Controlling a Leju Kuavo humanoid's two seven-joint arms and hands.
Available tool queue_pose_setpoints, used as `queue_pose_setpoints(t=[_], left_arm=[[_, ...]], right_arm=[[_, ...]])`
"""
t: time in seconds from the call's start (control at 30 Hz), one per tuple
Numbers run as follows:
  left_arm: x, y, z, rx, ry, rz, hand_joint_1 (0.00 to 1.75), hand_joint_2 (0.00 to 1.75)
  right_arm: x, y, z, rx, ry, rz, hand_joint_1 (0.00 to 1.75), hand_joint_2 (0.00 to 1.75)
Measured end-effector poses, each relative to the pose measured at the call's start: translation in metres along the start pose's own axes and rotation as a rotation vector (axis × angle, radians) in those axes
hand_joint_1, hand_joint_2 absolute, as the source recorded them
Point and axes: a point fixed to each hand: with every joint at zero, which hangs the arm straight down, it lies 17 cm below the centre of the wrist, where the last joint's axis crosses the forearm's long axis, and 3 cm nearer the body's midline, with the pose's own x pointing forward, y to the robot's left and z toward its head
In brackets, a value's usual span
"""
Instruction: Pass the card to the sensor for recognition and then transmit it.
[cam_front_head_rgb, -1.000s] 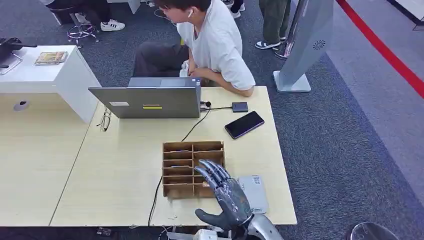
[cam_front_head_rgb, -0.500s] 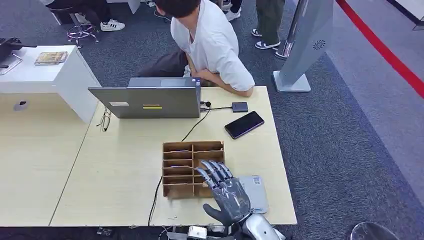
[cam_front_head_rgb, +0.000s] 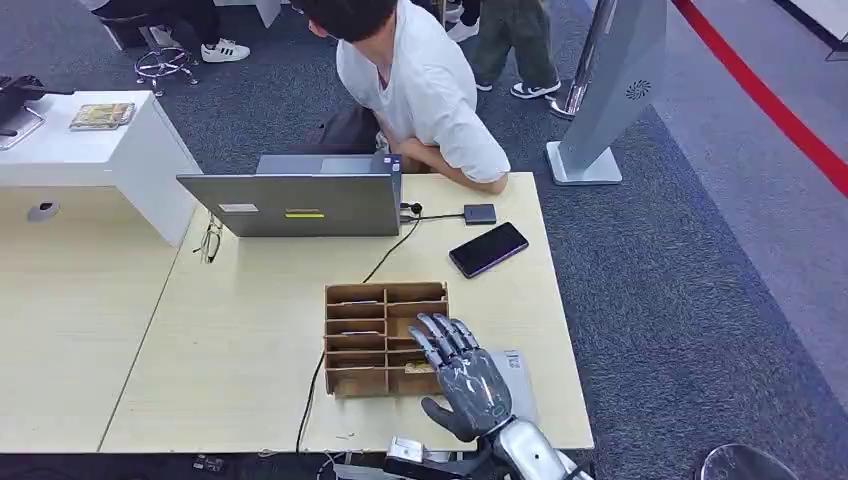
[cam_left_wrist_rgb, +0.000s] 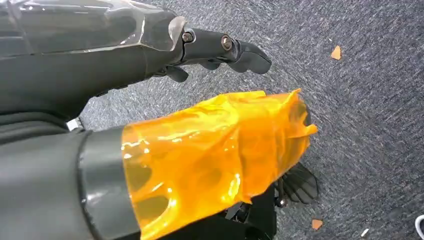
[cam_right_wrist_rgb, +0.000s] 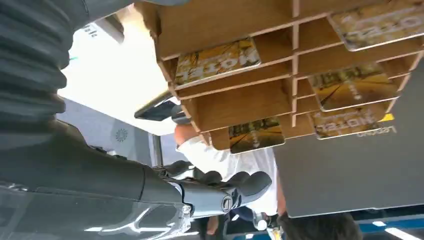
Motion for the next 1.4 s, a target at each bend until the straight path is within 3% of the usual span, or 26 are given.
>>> queue_pose_setpoints(t=[0.4, 0.47, 0.67, 1.4], left_arm=[[0.001, -0.001, 0.000, -0.001, -0.001, 0.000, 0.00, 0.00], [0.001, -0.001, 0.000, -0.001, -0.001, 0.001, 0.00, 0.00], [0.001, -0.001, 0.000, -0.002, -0.002, 0.001, 0.00, 0.00], [0.001, -0.002, 0.001, -0.003, -0.004, 0.001, 0.00, 0.00]], right_arm=[[-0.011, -0.002, 0.003, -0.005, 0.027, 0.008, 0.09, 1.75], [-0.011, -0.001, 0.003, -0.005, 0.029, 0.007, 0.28, 1.75], [-0.013, -0.001, 0.004, -0.003, 0.038, -0.002, 0.37, 1.75], [-0.012, 0.002, 0.008, 0.005, 0.040, -0.008, 0.33, 1.75]])
